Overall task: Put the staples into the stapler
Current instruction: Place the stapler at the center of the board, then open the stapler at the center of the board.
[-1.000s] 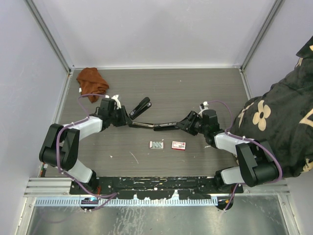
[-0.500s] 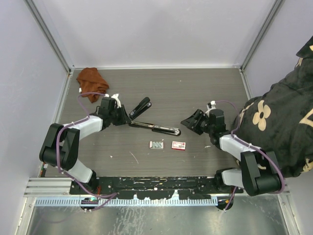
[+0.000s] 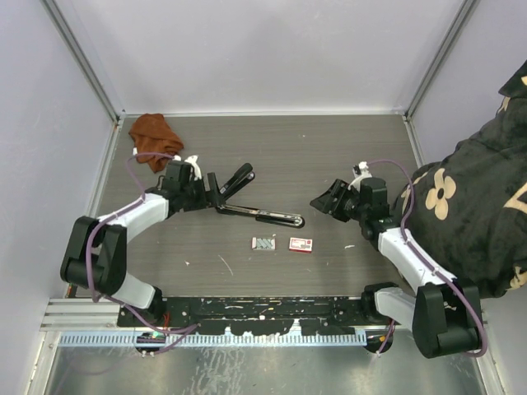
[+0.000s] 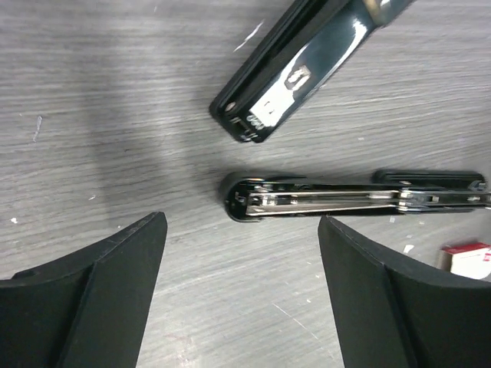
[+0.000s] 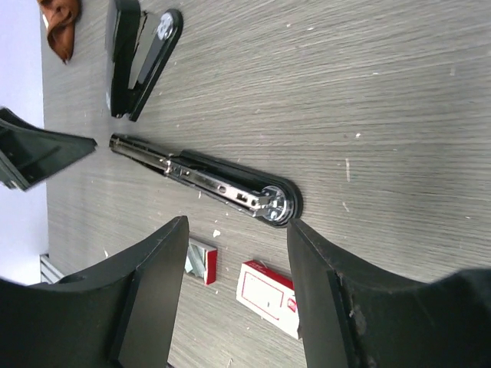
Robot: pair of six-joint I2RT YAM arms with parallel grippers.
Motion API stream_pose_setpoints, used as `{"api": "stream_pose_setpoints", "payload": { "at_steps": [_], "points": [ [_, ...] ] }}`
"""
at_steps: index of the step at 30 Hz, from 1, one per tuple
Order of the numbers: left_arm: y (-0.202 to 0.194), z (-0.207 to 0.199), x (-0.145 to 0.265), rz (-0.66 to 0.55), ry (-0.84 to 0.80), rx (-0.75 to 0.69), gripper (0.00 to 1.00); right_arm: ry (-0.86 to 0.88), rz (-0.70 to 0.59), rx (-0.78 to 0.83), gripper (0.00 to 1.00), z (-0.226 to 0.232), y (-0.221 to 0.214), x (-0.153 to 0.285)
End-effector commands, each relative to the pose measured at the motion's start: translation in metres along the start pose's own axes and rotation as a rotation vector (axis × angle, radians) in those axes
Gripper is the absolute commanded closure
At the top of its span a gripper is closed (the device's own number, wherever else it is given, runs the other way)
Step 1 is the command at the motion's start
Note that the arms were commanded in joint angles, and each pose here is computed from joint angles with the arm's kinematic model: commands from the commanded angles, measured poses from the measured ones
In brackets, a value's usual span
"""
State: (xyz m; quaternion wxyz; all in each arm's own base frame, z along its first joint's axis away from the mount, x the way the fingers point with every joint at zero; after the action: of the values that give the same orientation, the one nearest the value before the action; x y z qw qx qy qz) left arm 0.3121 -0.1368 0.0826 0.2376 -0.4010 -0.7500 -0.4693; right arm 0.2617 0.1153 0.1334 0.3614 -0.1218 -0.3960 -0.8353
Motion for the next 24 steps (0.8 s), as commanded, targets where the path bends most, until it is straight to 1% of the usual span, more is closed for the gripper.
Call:
{"api": "stream_pose_setpoints", "payload": {
  "at_steps": [1, 6, 9, 12, 16, 21, 24],
  "points": [
    [0.043, -0.037, 0.042, -0.140, -0.097, -0.041, 0.16, 0.023, 0.011, 0.146, 0.40, 0.024, 0.006, 0.005],
    [0.058, -0.060, 0.068, -0.192, -0.144, -0.085, 0.16, 0.060, 0.046, 0.206, 0.40, 0.041, -0.008, -0.003],
    [0.080, -0.076, 0.066, -0.206, -0.192, -0.139, 0.16, 0.100, 0.050, 0.202, 0.40, 0.050, -0.011, -0.007],
    [0.100, -0.091, 0.048, -0.215, -0.260, -0.237, 0.18, 0.128, 0.050, 0.191, 0.41, 0.054, -0.010, -0.008],
    [0.118, -0.098, 0.014, -0.226, -0.295, -0.356, 0.20, 0.145, 0.035, 0.197, 0.41, 0.058, -0.008, -0.004],
    [0.125, -0.097, -0.034, -0.186, -0.296, -0.495, 0.21, 0.144, 0.028, 0.198, 0.41, 0.055, -0.013, 0.001],
    [0.130, -0.098, -0.054, -0.169, -0.285, -0.557, 0.21, 0.145, 0.039, 0.192, 0.40, 0.053, -0.018, 0.002]
  ]
}}
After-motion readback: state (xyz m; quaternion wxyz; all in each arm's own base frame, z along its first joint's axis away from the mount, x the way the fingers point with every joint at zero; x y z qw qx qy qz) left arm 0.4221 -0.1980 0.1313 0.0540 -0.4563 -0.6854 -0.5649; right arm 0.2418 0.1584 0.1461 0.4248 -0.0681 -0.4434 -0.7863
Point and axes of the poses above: each gripper's point midway between its finger pads, its own x axis back along the fingers, its own z axis along the line the jaws close on, y = z × x, the point moved 4 cm from there along x, back along the fingers, and after that the axes turned 3 degrees about x, right-handed, at the moved point
